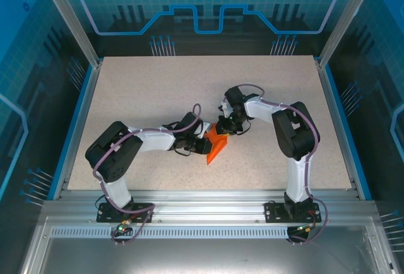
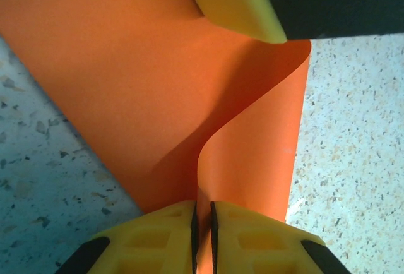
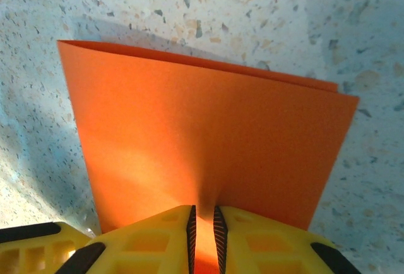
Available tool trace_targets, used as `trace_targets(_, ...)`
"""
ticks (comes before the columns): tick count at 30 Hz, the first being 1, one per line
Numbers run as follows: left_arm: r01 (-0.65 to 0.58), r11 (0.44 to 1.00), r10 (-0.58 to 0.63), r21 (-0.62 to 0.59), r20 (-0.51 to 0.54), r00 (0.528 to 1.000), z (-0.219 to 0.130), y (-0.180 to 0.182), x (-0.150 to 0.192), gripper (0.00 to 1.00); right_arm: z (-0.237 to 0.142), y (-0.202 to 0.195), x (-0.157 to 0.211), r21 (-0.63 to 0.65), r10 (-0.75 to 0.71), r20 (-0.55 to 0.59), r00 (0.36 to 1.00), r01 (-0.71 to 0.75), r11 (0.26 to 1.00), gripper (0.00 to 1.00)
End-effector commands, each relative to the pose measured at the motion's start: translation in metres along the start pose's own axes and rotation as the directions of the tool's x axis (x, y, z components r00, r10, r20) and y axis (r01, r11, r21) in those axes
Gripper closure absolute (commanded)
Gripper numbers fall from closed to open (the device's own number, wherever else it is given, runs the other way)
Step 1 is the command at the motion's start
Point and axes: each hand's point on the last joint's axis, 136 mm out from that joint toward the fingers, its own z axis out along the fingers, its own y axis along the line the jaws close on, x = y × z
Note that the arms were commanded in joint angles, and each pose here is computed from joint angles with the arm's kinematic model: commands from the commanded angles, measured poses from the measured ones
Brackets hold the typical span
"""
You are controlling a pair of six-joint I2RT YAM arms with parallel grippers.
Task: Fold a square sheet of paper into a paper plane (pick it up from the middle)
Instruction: Third fold the triangle at the center of the table.
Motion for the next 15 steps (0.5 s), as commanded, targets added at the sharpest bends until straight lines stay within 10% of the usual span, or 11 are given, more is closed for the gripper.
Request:
trace_targets(1,-0.018,1.0,0.018,-0.021,-0.008,1.0,0.0031,0.0071,-0.0033,0.83,0.0116,-0.0034,0.0213,0.016,0.013,-0.066,0.998,-0.012,1.0,0.81)
trace_targets(15,-0.049,0.998,0.049,-0.036,-0.001,0.999,0.0002,0.0071,-0.0071,0.83,0.0143,-0.0055,0.0242,0.016,0.021,-0.07,0.997,-0.02,1.0,0.81)
